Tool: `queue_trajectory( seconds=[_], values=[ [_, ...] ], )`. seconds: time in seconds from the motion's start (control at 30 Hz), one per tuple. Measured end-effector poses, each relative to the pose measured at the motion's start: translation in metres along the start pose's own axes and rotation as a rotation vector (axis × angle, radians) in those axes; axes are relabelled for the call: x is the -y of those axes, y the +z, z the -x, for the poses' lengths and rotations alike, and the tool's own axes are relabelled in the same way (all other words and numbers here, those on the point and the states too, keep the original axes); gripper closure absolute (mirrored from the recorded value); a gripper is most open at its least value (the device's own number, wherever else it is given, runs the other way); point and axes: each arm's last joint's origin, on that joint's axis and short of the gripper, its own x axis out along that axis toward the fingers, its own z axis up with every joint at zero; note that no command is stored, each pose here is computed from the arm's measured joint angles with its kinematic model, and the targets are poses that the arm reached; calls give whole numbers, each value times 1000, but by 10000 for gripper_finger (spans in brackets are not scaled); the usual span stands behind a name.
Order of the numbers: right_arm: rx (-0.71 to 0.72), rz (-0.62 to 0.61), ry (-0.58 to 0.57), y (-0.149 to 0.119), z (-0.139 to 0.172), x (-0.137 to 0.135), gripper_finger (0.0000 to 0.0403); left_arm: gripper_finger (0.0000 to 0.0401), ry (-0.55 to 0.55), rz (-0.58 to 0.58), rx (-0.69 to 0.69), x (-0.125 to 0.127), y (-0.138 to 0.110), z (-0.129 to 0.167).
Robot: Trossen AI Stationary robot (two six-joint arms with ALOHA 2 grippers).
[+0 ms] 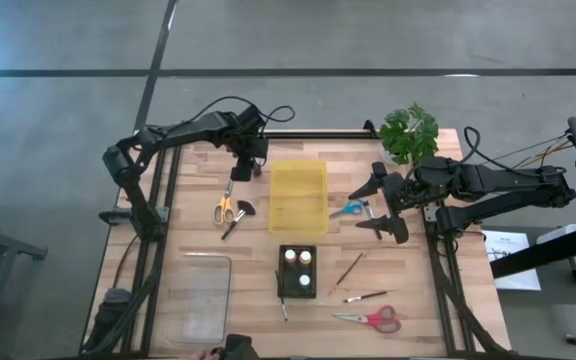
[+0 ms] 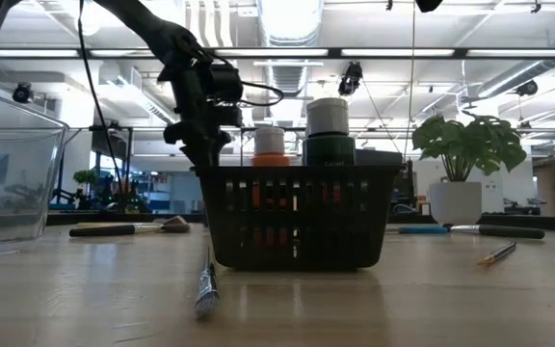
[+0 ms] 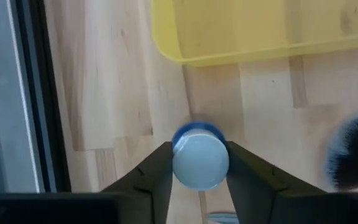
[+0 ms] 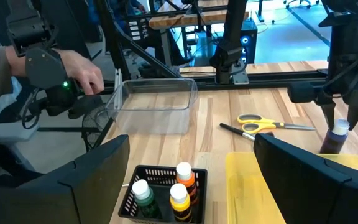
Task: Pick & Place Paint Supplies
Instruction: Put the purple paint bottle into the black bin
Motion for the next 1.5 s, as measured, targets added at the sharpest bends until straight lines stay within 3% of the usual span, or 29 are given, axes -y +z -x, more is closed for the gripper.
queue_trajectory(
  seconds=[0.43,0.67,0.9,1.1,1.33,1.5],
  values=[
    [0,-9,-5,0,0,0,60,280,0,27,-29,-1,0,7],
    [15,-16,-25,1,4,0,60,280,-87,39,-67,22,10,32],
    [29,-27,-31,2,8,0,60,280,-115,-2,24,73,32,72],
    [30,-34,-31,2,10,-1,60,280,-164,-31,116,135,54,99],
    [28,-42,-31,2,9,-1,60,280,-236,-77,185,211,80,103],
    [28,-48,-31,2,9,-1,60,280,-273,-49,182,247,90,97]
  ],
)
